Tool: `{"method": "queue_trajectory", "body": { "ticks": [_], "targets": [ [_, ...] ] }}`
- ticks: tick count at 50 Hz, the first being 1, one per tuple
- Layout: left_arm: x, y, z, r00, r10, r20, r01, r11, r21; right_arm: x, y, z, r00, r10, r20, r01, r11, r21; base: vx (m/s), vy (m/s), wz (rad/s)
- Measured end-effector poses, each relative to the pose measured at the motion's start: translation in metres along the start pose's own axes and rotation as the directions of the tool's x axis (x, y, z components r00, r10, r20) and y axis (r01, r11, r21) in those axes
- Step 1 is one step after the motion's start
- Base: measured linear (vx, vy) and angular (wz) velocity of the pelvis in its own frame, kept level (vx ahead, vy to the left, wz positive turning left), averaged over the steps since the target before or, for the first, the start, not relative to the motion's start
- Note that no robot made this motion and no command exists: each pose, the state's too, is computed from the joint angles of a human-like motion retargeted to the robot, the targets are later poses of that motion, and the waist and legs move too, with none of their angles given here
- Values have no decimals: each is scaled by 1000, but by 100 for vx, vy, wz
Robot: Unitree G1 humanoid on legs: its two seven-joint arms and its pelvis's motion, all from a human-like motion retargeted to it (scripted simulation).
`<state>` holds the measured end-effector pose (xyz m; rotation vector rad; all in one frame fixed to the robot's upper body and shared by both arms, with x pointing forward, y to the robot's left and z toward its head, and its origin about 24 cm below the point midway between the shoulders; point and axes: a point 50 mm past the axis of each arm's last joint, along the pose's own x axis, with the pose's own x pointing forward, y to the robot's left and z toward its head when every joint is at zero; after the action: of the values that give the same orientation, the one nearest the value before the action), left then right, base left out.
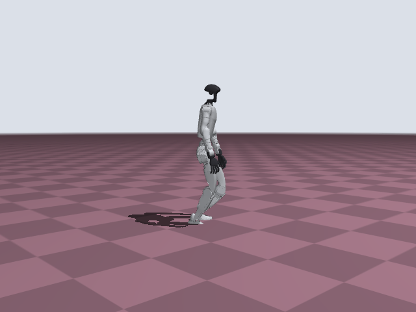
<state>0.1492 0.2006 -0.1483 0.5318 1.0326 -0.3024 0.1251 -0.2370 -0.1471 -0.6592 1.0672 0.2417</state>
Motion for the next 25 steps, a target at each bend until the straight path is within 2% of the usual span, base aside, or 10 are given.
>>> {"method": "queue_trajectory", "body": {
  "ticks": [14,20,25],
  "targets": [
    [-3,-14,-14,998,-45,-35,48,996,80,5,-20,32,993,-53,105,53,999,1,9,-12,-2],
    [-4,-21,-22,992,-90,-89,104,982,159,5,-19,19,998,-43,51,42,999,17,9,-15,21],
    [-5,-28,-27,986,-126,-106,143,976,165,0,-11,-7,999,-23,-37,24,999,43,6,-16,27]
  ]
}}
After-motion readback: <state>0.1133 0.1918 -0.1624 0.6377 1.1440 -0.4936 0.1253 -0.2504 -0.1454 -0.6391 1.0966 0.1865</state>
